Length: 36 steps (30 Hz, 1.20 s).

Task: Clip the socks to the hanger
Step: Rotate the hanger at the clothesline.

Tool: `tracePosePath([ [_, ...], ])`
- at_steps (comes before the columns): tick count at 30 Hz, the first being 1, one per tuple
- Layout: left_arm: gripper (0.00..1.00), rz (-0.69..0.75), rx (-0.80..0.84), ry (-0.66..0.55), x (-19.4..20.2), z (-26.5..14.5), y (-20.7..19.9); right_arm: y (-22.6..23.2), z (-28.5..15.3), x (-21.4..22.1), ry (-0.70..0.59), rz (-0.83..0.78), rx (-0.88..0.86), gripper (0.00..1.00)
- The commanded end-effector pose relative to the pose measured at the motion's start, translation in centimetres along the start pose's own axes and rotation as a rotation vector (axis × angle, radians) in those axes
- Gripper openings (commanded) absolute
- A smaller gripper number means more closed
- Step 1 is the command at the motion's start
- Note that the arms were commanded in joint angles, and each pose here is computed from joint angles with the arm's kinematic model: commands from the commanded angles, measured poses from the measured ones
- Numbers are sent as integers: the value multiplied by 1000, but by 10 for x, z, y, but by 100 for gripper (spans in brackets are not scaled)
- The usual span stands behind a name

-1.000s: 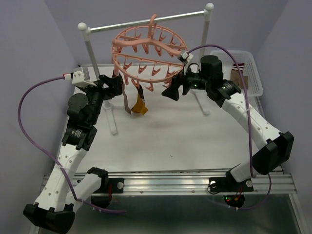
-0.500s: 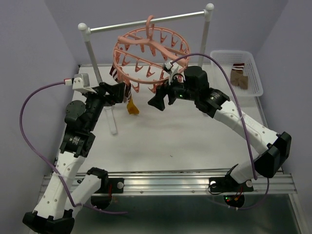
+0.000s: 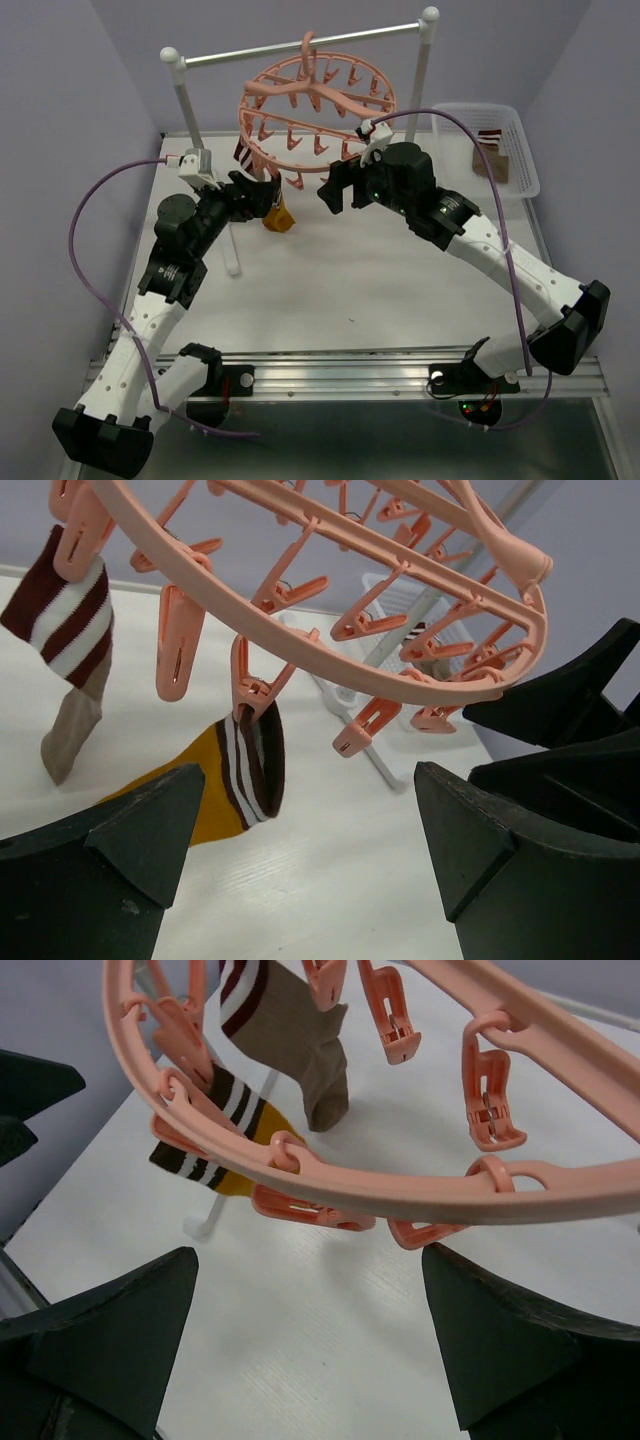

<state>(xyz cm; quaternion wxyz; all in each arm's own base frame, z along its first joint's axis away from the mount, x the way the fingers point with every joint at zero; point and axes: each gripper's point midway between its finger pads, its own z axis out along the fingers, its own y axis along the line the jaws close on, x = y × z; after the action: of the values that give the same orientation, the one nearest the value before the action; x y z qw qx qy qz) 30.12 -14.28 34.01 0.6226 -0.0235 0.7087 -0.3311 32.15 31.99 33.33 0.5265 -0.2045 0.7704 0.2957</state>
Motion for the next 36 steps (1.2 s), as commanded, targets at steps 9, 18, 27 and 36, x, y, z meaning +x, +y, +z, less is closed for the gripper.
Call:
tracePosePath([
  [9, 99, 80, -146, 16, 8, 53, 16, -6, -23, -26, -98, 87, 74, 100],
  [18, 99, 83, -415, -158, -34, 51, 48, -13, -35, -29, -123, 92, 113, 100],
  [27, 99, 95, -581, -260, -70, 59, 66, -65, -66, -54, -191, -135, 394, 100],
  [36, 99, 47, -674, -297, -85, 65, 84, -76, -78, -74, -189, -336, 455, 100],
])
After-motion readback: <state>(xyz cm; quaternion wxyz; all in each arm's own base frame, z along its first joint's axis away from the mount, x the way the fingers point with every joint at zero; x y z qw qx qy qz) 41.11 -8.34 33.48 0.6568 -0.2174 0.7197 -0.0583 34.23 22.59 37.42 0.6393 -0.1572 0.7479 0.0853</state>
